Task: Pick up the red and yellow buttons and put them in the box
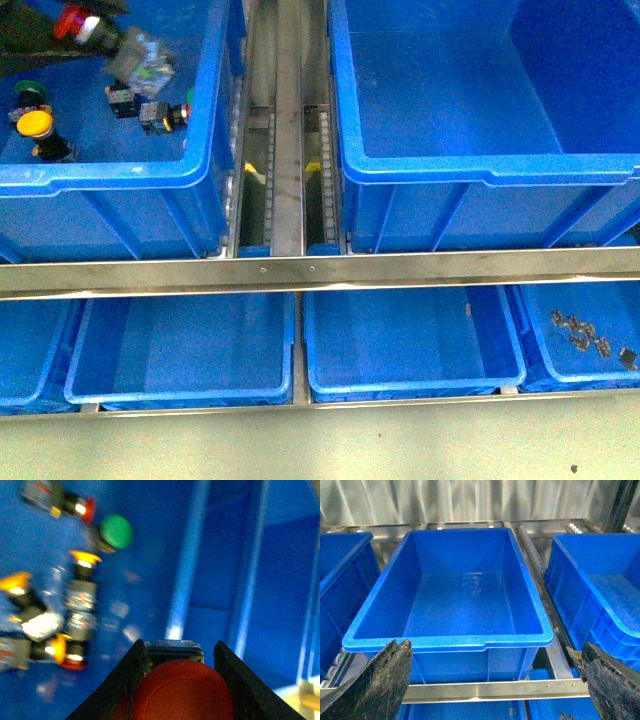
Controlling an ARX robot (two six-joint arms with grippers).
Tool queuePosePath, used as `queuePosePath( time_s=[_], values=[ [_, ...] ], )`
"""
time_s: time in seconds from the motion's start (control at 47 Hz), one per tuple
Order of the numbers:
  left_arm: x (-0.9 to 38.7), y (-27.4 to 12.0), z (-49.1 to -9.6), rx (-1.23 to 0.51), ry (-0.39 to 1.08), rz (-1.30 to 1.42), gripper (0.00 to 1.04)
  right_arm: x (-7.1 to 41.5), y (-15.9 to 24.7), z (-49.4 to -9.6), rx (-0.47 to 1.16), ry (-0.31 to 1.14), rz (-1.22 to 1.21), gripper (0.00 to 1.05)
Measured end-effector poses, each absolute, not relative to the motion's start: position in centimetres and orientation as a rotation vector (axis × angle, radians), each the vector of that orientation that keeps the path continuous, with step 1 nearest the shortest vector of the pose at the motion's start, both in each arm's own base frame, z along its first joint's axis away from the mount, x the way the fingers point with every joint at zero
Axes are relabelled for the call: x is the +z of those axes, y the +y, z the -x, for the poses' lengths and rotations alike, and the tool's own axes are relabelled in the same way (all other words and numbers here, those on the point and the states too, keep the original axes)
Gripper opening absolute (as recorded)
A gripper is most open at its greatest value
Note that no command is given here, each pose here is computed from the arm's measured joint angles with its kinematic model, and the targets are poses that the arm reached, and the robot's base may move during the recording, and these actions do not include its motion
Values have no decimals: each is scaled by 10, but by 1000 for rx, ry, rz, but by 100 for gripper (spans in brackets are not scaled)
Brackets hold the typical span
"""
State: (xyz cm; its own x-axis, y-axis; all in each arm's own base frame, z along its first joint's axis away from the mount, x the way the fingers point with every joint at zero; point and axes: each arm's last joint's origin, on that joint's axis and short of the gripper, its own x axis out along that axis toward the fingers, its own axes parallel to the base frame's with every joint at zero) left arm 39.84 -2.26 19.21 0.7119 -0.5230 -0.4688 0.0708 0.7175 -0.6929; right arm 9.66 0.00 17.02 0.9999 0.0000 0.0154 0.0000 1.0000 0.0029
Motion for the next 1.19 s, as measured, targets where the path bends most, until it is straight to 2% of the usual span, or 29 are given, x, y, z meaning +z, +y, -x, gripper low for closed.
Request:
queuePosePath(
  time_s=[0.106,0.234,0.511,0.766,1.021,1.191],
  values=[
    [207,-72,-381,-483,732,737,34,170,0,-97,0,-15,-3,99],
    [215,-111,-374,-540,753,750,34,170,0,-97,0,-15,-3,99],
    [225,-171,-383,-585,761,818,34,170,0,-97,0,-15,-3,99],
    [215,-227,-386,-584,812,823,34,170,0,-97,0,-15,-3,99],
    [213,-255,-372,-616,841,801,34,170,0,-97,0,-15,-3,99],
    [211,-257,-370,-592,850,779,34,170,0,-97,0,-15,-3,99]
  ],
)
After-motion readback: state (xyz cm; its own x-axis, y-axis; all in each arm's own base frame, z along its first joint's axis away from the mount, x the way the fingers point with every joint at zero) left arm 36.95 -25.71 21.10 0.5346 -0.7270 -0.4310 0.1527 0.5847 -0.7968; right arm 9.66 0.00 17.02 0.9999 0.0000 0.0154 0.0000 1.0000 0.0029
